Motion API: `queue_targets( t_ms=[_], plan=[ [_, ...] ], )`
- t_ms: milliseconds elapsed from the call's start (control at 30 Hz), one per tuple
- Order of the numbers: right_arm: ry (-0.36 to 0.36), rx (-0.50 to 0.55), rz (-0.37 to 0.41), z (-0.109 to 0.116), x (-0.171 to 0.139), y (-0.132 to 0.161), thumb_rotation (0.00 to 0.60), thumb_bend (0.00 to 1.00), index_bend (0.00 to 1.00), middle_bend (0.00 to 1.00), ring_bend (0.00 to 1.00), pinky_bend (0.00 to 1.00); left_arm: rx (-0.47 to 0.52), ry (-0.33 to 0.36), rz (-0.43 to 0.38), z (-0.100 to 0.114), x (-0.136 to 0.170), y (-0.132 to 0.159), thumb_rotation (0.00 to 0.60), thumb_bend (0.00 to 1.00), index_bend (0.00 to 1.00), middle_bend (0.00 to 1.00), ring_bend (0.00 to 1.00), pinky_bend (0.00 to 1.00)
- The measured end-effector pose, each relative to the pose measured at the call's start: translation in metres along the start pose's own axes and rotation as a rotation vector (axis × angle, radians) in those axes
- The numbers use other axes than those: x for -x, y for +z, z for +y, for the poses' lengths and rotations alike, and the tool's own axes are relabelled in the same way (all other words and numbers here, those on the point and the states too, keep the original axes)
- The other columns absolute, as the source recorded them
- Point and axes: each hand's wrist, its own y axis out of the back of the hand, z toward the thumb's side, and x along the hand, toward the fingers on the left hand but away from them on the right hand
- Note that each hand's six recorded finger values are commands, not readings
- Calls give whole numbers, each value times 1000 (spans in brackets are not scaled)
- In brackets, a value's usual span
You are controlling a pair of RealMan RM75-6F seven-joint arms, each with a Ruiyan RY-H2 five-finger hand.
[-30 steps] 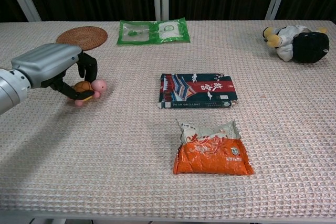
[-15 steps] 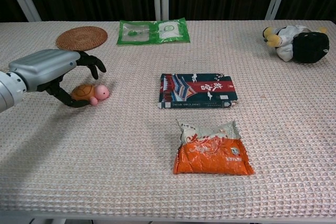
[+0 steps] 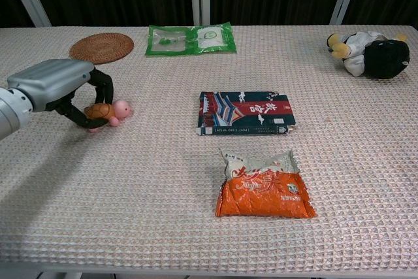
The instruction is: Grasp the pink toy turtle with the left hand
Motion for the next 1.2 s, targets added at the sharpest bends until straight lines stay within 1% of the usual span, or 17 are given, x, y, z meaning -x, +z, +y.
queue_targets(
  t_ms=[100,200,300,333,400,433,467,500,567,667,733,833,967,1033,1133,1200],
  plan=[
    [0,1,-2,0,0,-1,600,336,0,1,0,0,-10,22,5,-1,-2,-1,600,353,784,806,472,284],
    [0,1,-4,0,0,-1,600,336,0,0,0,0,-12,36,-2,-2,-3,-1,600,353,809,839,499,306],
    [-2,1,-3,1,0,-1,600,336,0,1,0,0,-10,33,-6,-4,-3,-1,600,349,805,839,497,305],
    [-3,0,-2,1,0,-1,600,336,0,1,0,0,-3,31,-7,-4,-3,-1,600,343,777,820,485,300],
    [-5,1,-1,1,0,-1,600,336,0,0,0,0,2,21,-10,-5,-2,0,600,299,615,711,420,274],
    [-5,0,0,2,0,0,600,336,0,0,0,0,2,9,-14,-6,-1,0,600,263,475,612,357,250],
    [-6,0,1,2,0,0,600,336,0,1,0,0,2,-3,-19,-6,-1,0,600,232,358,518,294,229],
    [-7,0,1,2,0,0,600,336,0,1,0,0,1,-13,-25,-6,0,0,600,214,289,448,247,218],
    [-8,-1,2,3,-1,0,600,335,0,1,0,0,2,-28,-38,-4,2,2,600,201,258,393,220,214],
    [-9,-2,3,3,-1,1,600,334,0,0,0,0,2,-34,-48,0,4,3,600,195,255,375,218,222],
    [-8,-2,2,3,-1,1,600,334,0,1,0,0,1,-38,-50,2,5,3,600,194,268,380,218,234],
    [-6,-2,2,2,-1,1,600,334,0,1,0,0,0,-45,-44,1,5,2,600,193,317,405,218,249],
    [-4,-3,1,1,0,0,600,334,0,2,0,0,-2,-62,-33,-3,4,1,600,207,408,481,225,281],
    [-5,-3,0,2,0,0,600,334,0,2,0,0,-6,-62,-29,-5,3,1,600,228,491,549,260,288],
    [-6,-3,-2,2,0,-1,600,334,0,2,0,0,-12,-40,-24,-4,2,2,600,271,643,695,358,294],
    [-5,-3,-3,2,0,-1,600,333,0,2,0,0,-16,-20,-23,-3,1,2,600,301,741,791,426,315]
  ],
)
